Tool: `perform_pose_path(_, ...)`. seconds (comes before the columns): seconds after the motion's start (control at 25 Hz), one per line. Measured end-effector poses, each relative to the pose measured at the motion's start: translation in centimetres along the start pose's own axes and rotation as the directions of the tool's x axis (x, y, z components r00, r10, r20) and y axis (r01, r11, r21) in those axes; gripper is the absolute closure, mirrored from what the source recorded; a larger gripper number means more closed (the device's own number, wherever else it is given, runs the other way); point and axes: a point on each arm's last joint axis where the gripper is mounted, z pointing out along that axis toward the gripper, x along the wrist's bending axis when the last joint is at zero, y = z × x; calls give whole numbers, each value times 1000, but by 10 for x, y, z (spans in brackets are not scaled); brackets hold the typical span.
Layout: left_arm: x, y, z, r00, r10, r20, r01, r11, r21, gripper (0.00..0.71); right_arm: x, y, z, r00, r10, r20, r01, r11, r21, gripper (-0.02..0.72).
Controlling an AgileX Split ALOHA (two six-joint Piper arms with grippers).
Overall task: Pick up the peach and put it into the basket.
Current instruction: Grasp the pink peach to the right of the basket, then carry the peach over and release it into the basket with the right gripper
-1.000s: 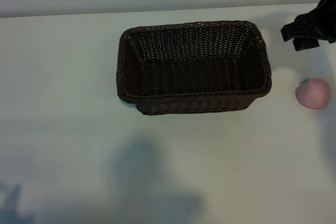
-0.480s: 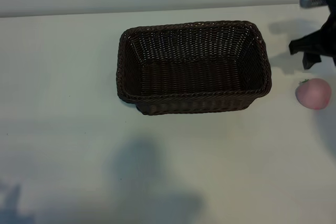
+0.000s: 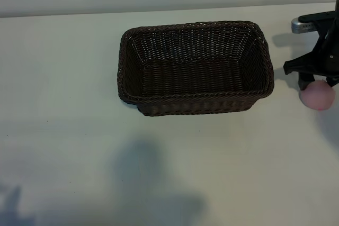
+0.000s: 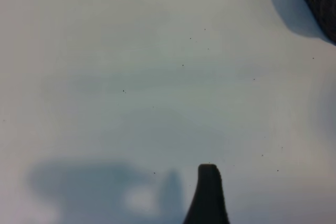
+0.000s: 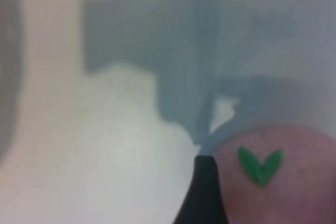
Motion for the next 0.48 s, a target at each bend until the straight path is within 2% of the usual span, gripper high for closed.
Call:
perform_pose_path(0.08, 0, 0, 0, 1000, 0, 0, 0, 1000, 0, 118, 0, 0, 0, 1000, -3, 4, 3, 1000, 3, 199)
perform_pose_path(0.12, 0, 0, 0, 1000, 0, 0, 0, 1000, 0, 118, -1, -1, 0, 1000, -3, 8, 3, 1000, 9, 257)
perform_pose_path(0.28, 0, 0, 0, 1000, 0, 0, 0, 1000, 0, 118, -5, -4, -1, 998, 10, 55, -12, 999, 47, 562)
perform_pose_path(0.32, 0, 0, 0, 1000, 0, 0, 0, 1000, 0, 118, -6, -4, -1, 998, 9, 67, -13, 999, 52, 606)
perform_pose_path(0.48, 0, 0, 0, 1000, 0, 0, 0, 1000, 0, 120, -7, -5, -7, 997, 11, 79, -16, 998, 55, 648)
